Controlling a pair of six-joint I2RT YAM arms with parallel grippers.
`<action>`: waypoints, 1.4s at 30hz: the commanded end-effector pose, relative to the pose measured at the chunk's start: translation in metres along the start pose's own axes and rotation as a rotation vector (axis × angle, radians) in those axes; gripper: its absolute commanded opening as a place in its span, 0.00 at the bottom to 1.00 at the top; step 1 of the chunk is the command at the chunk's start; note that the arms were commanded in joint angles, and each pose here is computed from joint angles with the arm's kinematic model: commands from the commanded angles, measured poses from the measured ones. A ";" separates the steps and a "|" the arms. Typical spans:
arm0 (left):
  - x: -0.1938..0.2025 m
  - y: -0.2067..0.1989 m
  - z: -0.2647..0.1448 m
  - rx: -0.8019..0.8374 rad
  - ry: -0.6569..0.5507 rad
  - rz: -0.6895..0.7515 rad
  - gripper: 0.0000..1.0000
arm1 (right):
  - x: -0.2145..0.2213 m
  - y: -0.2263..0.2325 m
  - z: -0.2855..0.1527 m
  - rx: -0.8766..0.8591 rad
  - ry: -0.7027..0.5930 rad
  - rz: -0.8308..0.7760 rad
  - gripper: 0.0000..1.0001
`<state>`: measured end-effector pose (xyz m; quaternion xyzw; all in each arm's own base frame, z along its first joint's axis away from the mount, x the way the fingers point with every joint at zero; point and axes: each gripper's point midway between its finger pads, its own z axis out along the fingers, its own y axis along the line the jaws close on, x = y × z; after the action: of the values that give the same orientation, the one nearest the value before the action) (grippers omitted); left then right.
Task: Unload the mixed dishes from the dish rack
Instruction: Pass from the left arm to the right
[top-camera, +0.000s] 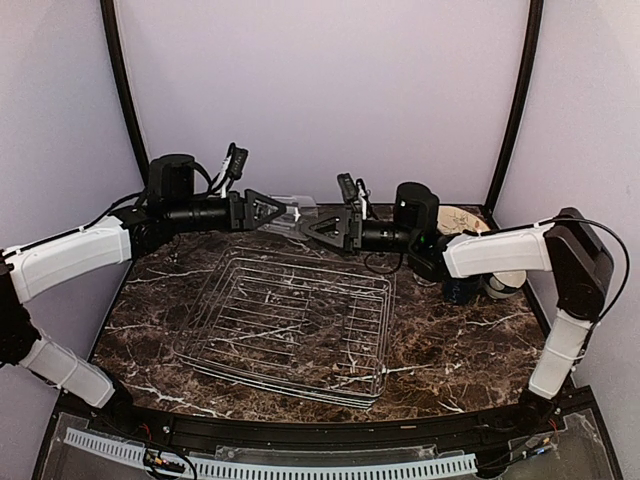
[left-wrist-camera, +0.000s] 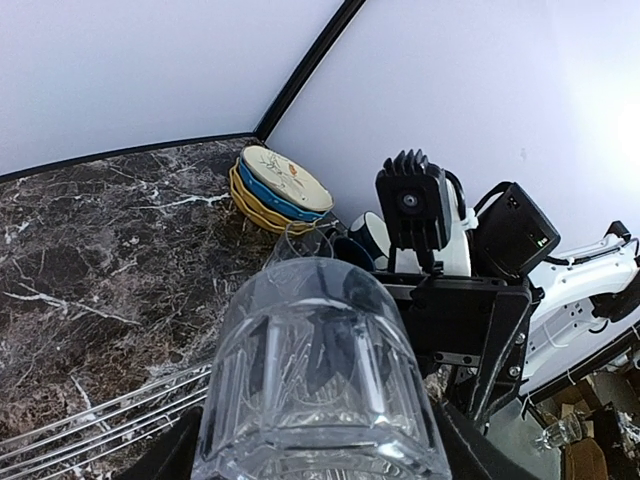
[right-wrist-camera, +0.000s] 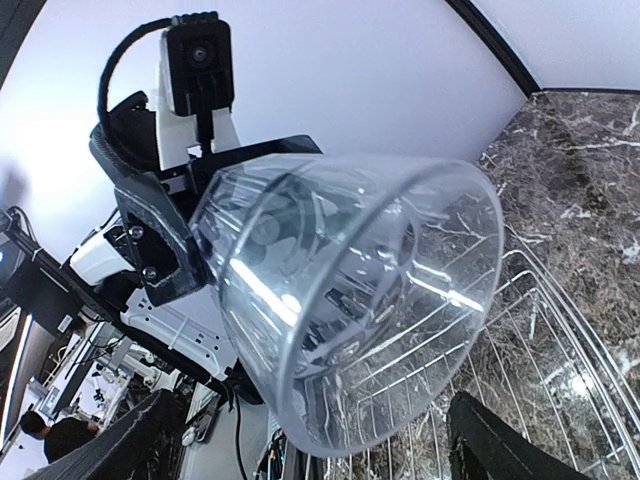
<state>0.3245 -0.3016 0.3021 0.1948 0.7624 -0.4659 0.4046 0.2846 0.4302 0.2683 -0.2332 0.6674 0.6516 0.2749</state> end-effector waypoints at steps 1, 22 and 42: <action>-0.007 -0.018 -0.003 0.093 -0.035 -0.010 0.27 | -0.017 0.030 0.007 -0.131 -0.045 -0.032 0.89; 0.012 -0.012 0.018 0.172 0.034 -0.127 0.32 | -0.014 0.032 0.004 -0.174 -0.035 -0.018 0.30; 0.012 -0.008 0.016 0.131 0.040 -0.092 0.68 | -0.019 0.032 -0.014 -0.145 -0.055 -0.046 0.00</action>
<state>0.3104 -0.3282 0.2925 0.1996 0.7373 -0.5571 0.3259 0.2727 0.4264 0.2994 -0.2536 0.6041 0.7042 0.2735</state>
